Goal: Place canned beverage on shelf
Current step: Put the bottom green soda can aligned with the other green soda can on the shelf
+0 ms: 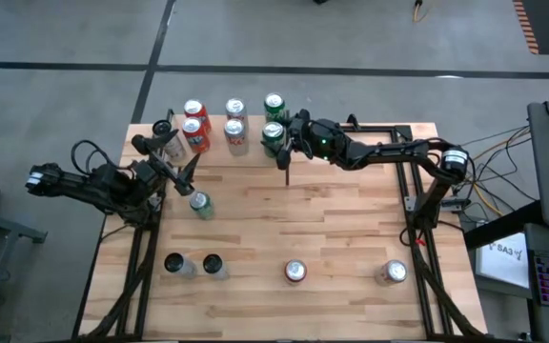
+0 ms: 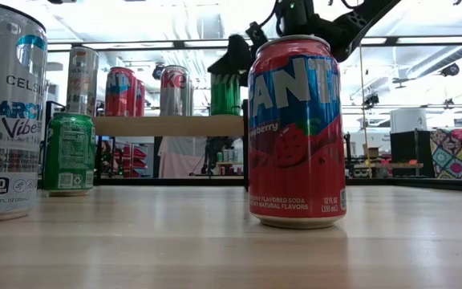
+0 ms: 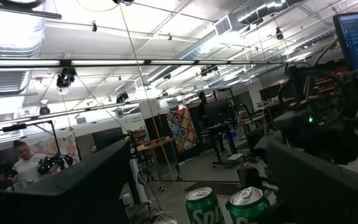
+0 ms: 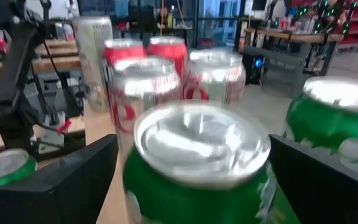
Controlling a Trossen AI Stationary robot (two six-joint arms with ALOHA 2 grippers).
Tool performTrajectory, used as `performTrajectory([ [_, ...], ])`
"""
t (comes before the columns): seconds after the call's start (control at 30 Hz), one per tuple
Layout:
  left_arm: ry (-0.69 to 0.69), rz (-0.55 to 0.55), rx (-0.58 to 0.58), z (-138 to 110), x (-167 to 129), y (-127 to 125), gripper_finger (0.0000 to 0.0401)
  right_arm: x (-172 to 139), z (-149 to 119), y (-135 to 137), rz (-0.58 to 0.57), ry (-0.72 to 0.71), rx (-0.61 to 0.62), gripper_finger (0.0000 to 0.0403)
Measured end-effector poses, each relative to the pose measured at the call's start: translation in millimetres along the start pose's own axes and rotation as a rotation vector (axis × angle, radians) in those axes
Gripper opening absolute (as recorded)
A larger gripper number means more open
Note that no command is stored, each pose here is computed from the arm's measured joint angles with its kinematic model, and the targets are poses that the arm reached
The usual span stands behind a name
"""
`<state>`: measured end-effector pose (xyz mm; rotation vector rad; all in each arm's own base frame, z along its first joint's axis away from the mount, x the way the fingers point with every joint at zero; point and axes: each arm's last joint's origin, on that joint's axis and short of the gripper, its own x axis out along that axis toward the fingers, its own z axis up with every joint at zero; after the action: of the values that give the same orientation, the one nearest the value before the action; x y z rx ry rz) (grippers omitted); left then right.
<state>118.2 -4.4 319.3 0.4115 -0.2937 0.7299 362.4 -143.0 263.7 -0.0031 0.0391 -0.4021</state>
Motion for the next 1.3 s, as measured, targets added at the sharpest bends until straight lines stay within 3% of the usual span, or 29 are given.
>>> performTrajectory([
  [0.33, 0.0, 0.0, 0.0, 0, 0, 0, 0.0361, -17, 62, 13, 0.037, -0.067, 0.037, 0.0394],
  [0.53, 0.0, 0.0, 0.0, 0, 0, 0, 0.0361, -22, 80, 40, 0.11, 0.055, 0.092, 0.0393],
  [0.67, 0.0, 0.0, 0.0, 0, 0, 0, 0.0361, -27, 83, 59, 0.158, 0.172, 0.072, 0.0369],
  [0.87, -0.002, 0.001, -0.003, 0, 0, 1, 0.0361, -34, 77, 73, 0.191, 0.338, 0.049, 0.0267],
  [1.17, -0.005, 0.004, -0.006, 1, -1, 2, 0.0361, -24, 56, 72, 0.165, 0.406, 0.03, 0.0033],
  [1.3, -0.009, 0.007, -0.011, 1, -2, 3, 0.0361, -19, 47, 70, 0.061, 0.43, -0.008, 0.0018],
])
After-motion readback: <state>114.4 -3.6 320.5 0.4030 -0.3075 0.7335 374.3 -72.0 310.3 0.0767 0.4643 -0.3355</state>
